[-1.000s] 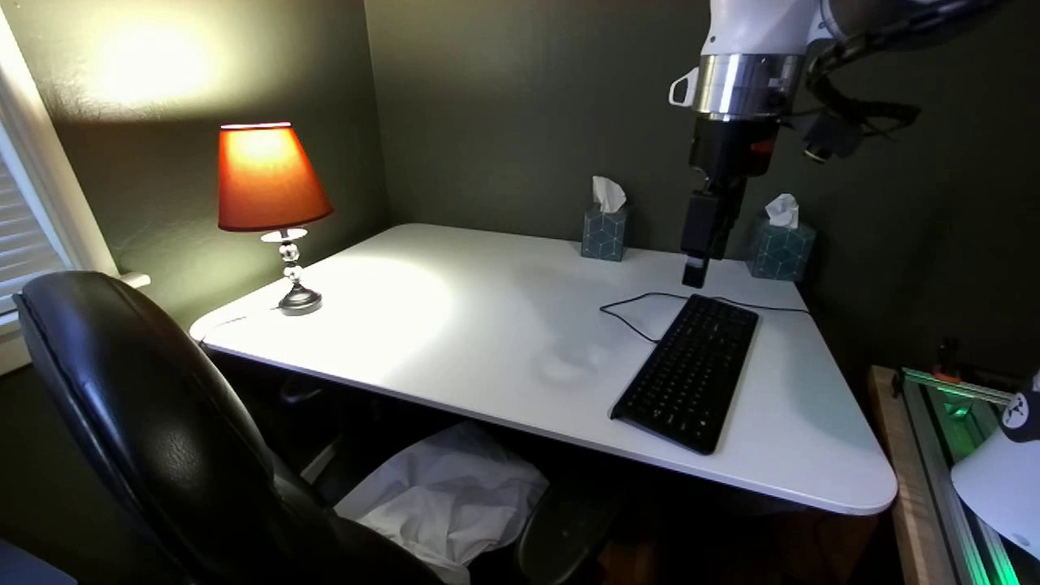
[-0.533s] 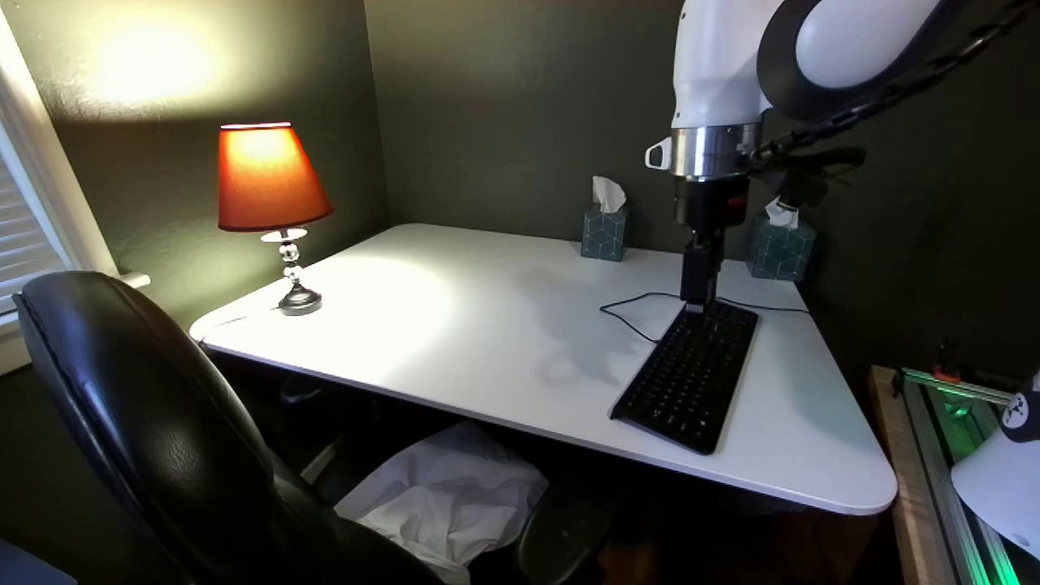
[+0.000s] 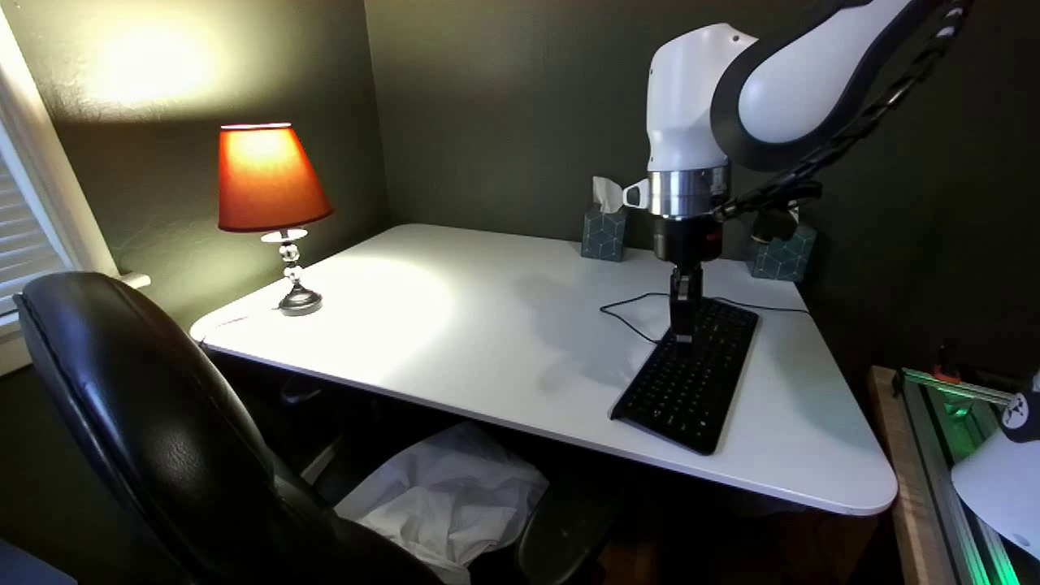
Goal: Press a button on the keyboard
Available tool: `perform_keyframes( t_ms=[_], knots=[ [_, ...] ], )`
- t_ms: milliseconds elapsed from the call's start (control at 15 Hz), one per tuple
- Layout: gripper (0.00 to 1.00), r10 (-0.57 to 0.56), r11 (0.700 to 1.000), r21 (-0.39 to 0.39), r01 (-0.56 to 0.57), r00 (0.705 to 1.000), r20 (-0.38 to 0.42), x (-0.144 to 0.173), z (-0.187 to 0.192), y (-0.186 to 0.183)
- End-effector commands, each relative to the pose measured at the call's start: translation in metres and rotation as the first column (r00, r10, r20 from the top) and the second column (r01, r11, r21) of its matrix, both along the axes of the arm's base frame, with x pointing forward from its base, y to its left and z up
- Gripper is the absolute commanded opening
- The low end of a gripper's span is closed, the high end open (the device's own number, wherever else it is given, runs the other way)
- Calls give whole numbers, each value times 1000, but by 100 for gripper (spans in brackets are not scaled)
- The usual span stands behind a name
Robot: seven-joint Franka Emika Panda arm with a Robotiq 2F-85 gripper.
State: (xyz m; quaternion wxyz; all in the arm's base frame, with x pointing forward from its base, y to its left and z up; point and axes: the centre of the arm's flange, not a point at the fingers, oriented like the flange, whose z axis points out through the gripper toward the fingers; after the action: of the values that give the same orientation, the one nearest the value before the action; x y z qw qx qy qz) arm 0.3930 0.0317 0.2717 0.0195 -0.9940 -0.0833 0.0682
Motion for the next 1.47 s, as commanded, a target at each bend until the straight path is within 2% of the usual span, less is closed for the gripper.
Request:
perform_keyframes(
  t_ms=[0,67,133,400,667,933,1400],
  knots=[
    [6,14,1000,26,-14,1000,-19,13,-21,1],
    [1,4,1000,26,-3,1000,-29,14,-25,1],
    [0,-10,1000,29,11,999,-39,15,-29,0],
    [0,-96,995,30,98,994,-55,16,-38,-4],
    [0,-160,987,13,161,986,-36,18,-42,-13],
    [0,-187,982,5,187,982,-34,22,-49,-22],
    [0,-221,975,-12,220,971,-87,24,-62,-33]
  ],
)
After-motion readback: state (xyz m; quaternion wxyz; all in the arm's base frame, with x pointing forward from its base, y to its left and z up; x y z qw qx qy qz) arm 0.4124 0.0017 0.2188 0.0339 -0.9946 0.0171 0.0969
